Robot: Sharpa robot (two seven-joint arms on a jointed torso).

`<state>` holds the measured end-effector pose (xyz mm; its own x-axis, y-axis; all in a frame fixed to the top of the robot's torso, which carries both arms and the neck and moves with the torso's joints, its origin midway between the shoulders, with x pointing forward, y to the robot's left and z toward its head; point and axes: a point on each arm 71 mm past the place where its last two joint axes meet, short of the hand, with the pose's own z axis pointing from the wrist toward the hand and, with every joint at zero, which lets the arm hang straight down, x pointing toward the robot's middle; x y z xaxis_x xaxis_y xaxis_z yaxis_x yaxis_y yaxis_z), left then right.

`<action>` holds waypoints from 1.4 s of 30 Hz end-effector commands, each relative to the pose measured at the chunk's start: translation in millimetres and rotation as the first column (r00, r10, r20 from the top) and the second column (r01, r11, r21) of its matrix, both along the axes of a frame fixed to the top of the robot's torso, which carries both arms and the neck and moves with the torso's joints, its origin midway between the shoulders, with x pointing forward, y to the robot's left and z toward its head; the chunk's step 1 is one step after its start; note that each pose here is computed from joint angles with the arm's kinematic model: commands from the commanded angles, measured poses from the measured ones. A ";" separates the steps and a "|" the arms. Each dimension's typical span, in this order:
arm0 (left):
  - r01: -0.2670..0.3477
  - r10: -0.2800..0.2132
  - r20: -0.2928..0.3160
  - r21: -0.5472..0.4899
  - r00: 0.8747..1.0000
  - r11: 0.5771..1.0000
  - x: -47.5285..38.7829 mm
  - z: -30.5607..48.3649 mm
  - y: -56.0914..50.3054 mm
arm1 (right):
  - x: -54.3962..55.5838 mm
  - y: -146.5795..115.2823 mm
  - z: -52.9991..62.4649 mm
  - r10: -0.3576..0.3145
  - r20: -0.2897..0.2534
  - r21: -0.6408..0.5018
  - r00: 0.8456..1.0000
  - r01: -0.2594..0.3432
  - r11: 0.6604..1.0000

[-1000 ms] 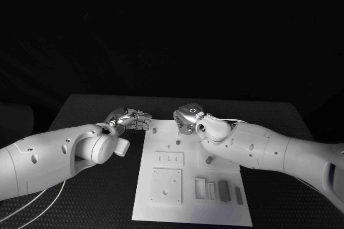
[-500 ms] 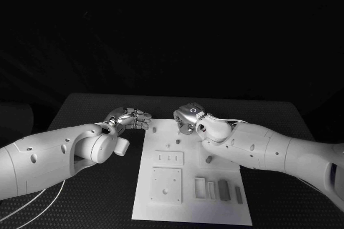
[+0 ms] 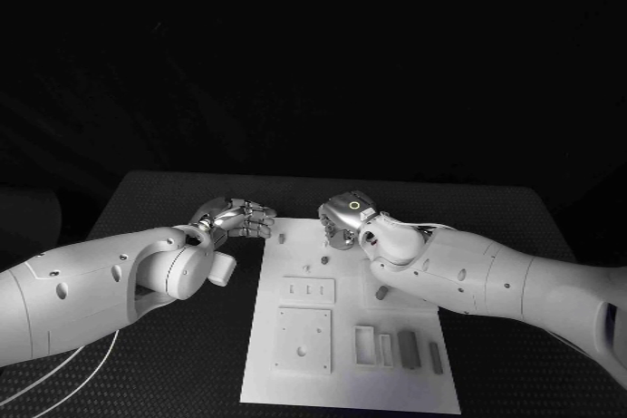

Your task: Assemble the parts on the task board

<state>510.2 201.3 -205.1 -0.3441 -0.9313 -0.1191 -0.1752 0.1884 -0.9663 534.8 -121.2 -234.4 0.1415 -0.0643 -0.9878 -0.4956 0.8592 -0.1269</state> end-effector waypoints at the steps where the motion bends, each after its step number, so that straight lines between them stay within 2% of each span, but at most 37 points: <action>1: -0.001 0.001 0.010 -0.004 1.000 1.000 0.1 1.7 -0.7 | -2.3 0.4 -3.1 -0.002 0.005 -0.012 1.000 0.002 1.000; 11: -0.001 0.001 0.010 -0.004 1.000 1.000 0.5 1.6 -1.3 | -3.3 1.3 -2.7 0.000 0.012 -0.006 1.000 0.000 1.000; 30: 0.000 0.000 0.010 -0.004 1.000 1.000 0.7 1.6 -1.7 | -5.9 5.7 2.2 0.006 0.062 0.027 0.998 -0.008 1.000; 42: -0.001 0.001 0.006 -0.002 1.000 1.000 0.9 1.4 -1.0 | -5.6 6.7 1.5 0.003 0.054 0.018 0.999 -0.004 1.000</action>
